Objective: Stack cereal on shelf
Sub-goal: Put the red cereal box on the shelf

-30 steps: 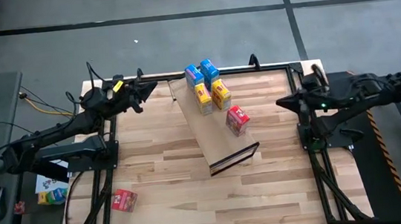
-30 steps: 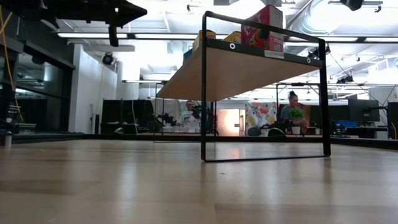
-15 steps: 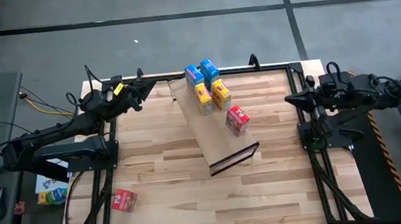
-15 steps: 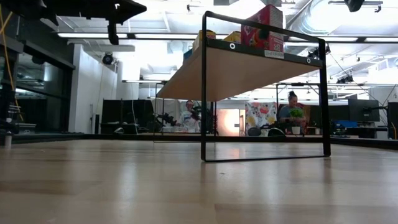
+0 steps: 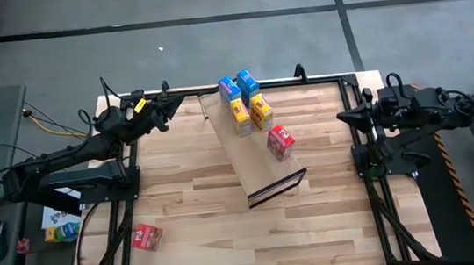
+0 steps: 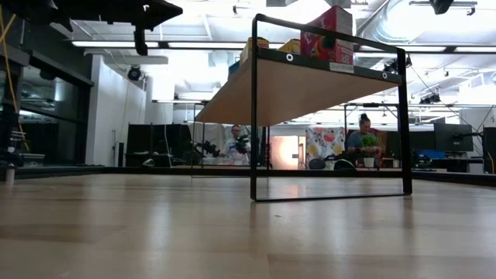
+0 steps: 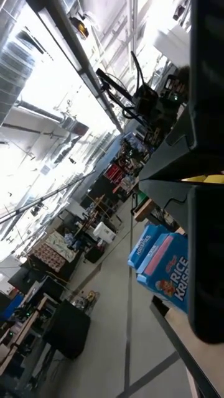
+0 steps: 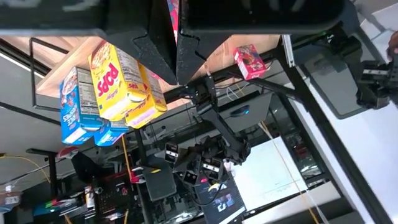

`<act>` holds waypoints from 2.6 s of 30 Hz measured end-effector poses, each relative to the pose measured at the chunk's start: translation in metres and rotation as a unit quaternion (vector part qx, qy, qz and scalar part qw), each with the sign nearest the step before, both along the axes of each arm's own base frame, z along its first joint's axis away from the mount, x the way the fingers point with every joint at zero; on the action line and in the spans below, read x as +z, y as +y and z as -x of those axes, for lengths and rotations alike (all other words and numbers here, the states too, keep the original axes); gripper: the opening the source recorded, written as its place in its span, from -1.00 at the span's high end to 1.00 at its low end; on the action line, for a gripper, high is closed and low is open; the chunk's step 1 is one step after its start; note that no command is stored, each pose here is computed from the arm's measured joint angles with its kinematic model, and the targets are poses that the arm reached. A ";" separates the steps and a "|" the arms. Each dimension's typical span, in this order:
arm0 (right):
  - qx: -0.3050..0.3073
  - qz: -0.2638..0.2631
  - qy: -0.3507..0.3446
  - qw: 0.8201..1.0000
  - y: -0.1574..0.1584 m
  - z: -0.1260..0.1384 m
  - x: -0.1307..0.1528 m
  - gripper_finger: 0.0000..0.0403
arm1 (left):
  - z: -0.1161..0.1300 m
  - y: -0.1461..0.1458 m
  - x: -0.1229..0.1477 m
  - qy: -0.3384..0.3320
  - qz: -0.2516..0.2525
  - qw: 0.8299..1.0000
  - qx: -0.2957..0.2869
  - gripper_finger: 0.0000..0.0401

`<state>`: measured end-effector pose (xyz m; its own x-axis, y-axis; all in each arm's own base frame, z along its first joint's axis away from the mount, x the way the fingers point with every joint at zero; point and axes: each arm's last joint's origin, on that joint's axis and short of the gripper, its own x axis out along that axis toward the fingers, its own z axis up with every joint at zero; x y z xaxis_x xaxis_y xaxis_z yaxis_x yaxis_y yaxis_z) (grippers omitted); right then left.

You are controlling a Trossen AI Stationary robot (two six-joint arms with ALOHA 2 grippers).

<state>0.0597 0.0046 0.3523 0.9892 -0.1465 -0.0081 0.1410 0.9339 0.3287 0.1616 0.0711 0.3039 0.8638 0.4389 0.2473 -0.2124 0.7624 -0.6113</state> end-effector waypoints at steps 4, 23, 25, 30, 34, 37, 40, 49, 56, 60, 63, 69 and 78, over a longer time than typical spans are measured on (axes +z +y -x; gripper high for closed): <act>-0.016 -0.003 -0.010 1.000 -0.001 0.000 0.002 1.00 | 0.000 0.000 0.000 0.005 -0.010 1.000 0.003 0.99; -0.048 -0.070 -0.030 0.996 -0.003 0.000 0.003 1.00 | 0.001 0.004 -0.004 0.036 -0.029 0.999 -0.013 -0.14; -0.048 -0.083 -0.033 0.995 -0.003 0.000 0.003 1.00 | 0.001 0.004 -0.004 0.032 -0.024 0.999 -0.028 -0.22; -0.049 -0.083 -0.033 0.995 -0.003 0.000 0.003 1.00 | 0.002 0.006 -0.003 0.029 -0.020 0.998 -0.044 -0.32; -0.063 -0.080 -0.033 0.994 -0.004 0.000 0.003 1.00 | 0.003 0.008 -0.003 0.030 -0.021 0.998 -0.046 -0.32; -0.066 -0.069 -0.031 0.995 -0.004 0.000 0.003 1.00 | 0.003 0.008 0.005 0.035 -0.024 0.997 -0.062 -0.32; -0.079 -0.068 -0.031 0.994 -0.004 0.001 0.003 1.00 | 0.002 0.007 0.022 0.080 -0.030 0.994 -0.067 -0.32; -0.085 -0.070 -0.032 0.993 -0.005 0.001 0.003 1.00 | 0.021 -0.012 0.071 0.414 0.111 0.899 -0.088 -0.32; -0.085 -0.070 -0.032 0.993 -0.005 0.001 0.003 1.00 | 0.039 -0.054 0.051 0.600 0.317 0.728 -0.095 -0.31; -0.085 -0.070 -0.032 0.993 -0.005 0.001 0.003 1.00 | 0.036 -0.084 0.038 0.610 0.382 0.687 -0.099 -0.31; -0.085 -0.067 -0.031 0.994 -0.005 0.001 0.003 1.00 | 0.031 -0.111 0.026 0.623 0.412 0.658 -0.094 -0.31; -0.086 -0.043 -0.016 0.995 -0.005 0.001 0.001 1.00 | 0.027 -0.172 0.004 0.640 0.466 0.602 -0.107 -0.30; -0.087 -0.022 0.015 0.996 -0.005 0.001 -0.004 1.00 | 0.049 -0.225 -0.013 0.657 0.493 0.569 -0.034 -0.30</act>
